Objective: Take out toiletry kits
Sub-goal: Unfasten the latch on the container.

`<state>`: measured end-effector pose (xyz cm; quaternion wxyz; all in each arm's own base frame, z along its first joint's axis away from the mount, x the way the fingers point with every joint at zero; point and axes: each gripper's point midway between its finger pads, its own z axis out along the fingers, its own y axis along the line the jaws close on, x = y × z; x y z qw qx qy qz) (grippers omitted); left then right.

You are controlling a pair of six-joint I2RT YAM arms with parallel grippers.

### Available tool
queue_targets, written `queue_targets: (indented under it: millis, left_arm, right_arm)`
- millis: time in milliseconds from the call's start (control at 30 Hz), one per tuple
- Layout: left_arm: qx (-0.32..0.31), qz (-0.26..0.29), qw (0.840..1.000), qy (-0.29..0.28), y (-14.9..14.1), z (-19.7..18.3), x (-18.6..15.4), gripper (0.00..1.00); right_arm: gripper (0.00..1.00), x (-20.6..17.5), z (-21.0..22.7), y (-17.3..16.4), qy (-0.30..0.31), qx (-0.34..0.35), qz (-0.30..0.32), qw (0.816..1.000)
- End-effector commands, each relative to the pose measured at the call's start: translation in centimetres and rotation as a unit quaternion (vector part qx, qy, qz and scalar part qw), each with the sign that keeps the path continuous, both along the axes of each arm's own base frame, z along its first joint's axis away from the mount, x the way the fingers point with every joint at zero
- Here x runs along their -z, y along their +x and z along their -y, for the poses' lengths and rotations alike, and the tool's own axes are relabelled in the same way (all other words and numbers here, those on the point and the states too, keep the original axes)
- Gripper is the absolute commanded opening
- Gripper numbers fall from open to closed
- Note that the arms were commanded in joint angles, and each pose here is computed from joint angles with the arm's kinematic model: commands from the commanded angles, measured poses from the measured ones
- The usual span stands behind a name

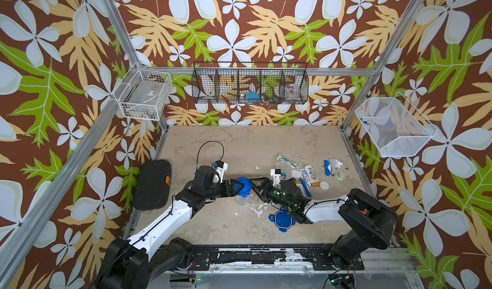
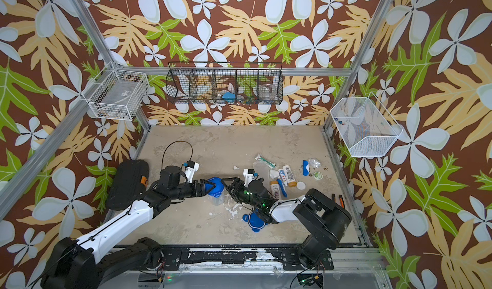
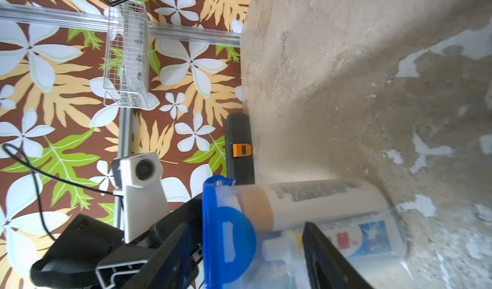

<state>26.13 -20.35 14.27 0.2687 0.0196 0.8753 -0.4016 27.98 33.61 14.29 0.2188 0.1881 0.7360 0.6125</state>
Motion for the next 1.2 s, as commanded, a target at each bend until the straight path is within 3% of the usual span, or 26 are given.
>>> queue_targets:
  millis: [0, 333, 733, 900, 1100, 1167]
  left_arm:
    - [0.01, 0.002, 1.0, -0.006, -0.3, 0.3, 0.2, 0.77]
    - [-0.007, -0.021, 0.999, 0.025, -0.6, -0.6, 2.6, 0.71]
    - [-0.025, -0.053, 0.991, 0.124, -1.5, -1.7, 6.0, 0.62]
    - [-0.02, -0.058, 0.989, 0.136, -1.8, -1.5, 6.5, 0.59]
    - [-0.004, -0.058, 0.987, 0.152, -2.8, -0.7, 7.0, 0.58]
    - [-0.005, -0.063, 0.987, 0.149, -2.9, -0.6, 7.0, 0.58]
  right_arm:
    - [0.65, -2.9, -0.3, 0.3, 0.062, 0.002, 0.027, 0.998]
    - [0.52, -2.4, -0.9, 0.4, 0.085, -0.006, 0.016, 0.996]
    - [0.25, -2.2, -0.1, 1.7, 0.063, 0.016, 0.027, 0.998]
    - [0.13, -2.3, 0.2, 2.0, 0.045, 0.019, 0.036, 0.998]
    - [0.26, -2.3, 1.8, 2.4, 0.032, 0.039, 0.037, 0.998]
    - [0.37, -2.3, 2.0, 2.4, 0.033, 0.039, 0.035, 0.998]
